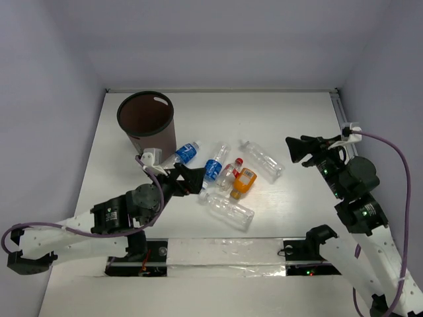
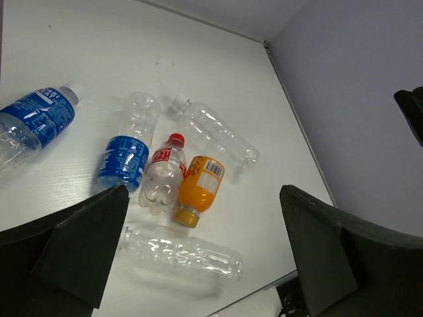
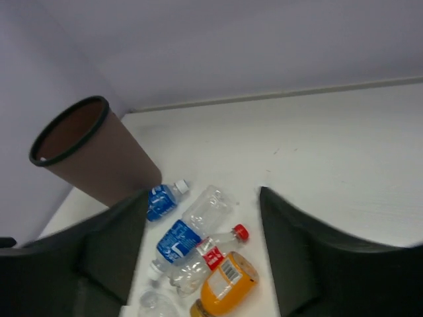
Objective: Put the plastic bottles in the bin
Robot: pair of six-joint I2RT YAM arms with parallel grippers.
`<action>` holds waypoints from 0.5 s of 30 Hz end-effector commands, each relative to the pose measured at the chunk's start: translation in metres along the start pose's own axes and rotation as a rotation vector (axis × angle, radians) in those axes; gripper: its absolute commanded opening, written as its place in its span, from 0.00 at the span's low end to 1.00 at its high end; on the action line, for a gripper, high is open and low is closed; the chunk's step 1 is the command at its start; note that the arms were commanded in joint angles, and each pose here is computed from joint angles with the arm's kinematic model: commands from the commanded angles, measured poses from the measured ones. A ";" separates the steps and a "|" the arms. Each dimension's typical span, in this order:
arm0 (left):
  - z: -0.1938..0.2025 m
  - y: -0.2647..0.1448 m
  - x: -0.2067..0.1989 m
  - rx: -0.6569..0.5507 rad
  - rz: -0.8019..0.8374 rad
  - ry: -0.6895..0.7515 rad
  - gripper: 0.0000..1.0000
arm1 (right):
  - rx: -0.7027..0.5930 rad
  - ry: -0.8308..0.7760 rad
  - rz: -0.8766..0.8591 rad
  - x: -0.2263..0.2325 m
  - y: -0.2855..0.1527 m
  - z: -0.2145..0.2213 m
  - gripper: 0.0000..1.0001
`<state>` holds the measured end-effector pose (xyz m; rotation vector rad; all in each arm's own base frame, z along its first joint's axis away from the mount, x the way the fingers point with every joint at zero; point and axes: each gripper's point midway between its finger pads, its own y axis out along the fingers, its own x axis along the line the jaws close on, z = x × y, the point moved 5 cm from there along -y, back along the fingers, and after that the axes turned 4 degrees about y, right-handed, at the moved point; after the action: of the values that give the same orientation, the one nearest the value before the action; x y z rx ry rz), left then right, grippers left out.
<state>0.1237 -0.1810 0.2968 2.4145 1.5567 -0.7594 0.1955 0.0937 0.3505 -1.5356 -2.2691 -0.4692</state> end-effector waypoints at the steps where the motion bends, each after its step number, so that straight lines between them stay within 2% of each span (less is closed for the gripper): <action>1: -0.011 0.000 -0.004 -0.036 0.006 -0.017 0.99 | -0.048 -0.009 -0.079 0.015 -0.002 -0.016 0.62; 3: -0.009 0.000 -0.004 -0.029 0.012 -0.008 0.99 | -0.016 -0.001 -0.080 0.014 0.006 -0.008 0.44; 4: -0.007 0.000 -0.005 -0.021 0.019 0.002 0.95 | 0.007 0.000 -0.085 0.014 0.010 -0.004 0.25; 6: -0.001 0.002 -0.006 -0.015 0.033 0.008 0.81 | 0.060 -0.005 -0.054 0.008 0.021 0.005 0.13; 7: 0.001 0.003 -0.007 -0.009 0.041 0.013 0.71 | 0.122 -0.005 -0.021 0.002 0.035 0.019 0.00; 8: 0.004 0.004 -0.006 -0.007 0.042 0.014 0.47 | 0.142 -0.005 -0.009 0.000 0.041 0.020 0.00; 9: 0.006 0.005 -0.007 -0.003 0.044 0.015 0.38 | 0.161 -0.003 0.001 -0.001 0.047 0.024 0.00; 10: 0.009 0.006 -0.007 0.004 0.041 0.021 0.25 | 0.199 -0.004 0.025 -0.007 0.058 0.034 0.00; 12: 0.014 0.008 -0.008 0.020 0.036 0.021 0.13 | 0.217 -0.016 0.052 -0.011 0.069 0.036 0.00; 13: 0.017 0.009 -0.007 0.033 0.026 0.027 0.00 | 0.260 -0.025 0.089 -0.019 0.079 0.048 0.00; 15: 0.024 0.010 -0.004 0.048 0.013 0.008 0.00 | 0.301 -0.056 0.125 -0.024 0.090 0.051 0.00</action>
<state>0.1236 -0.1940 0.2842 2.4740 1.5453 -0.7506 0.2689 0.1286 0.2800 -1.4925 -2.1096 -0.0519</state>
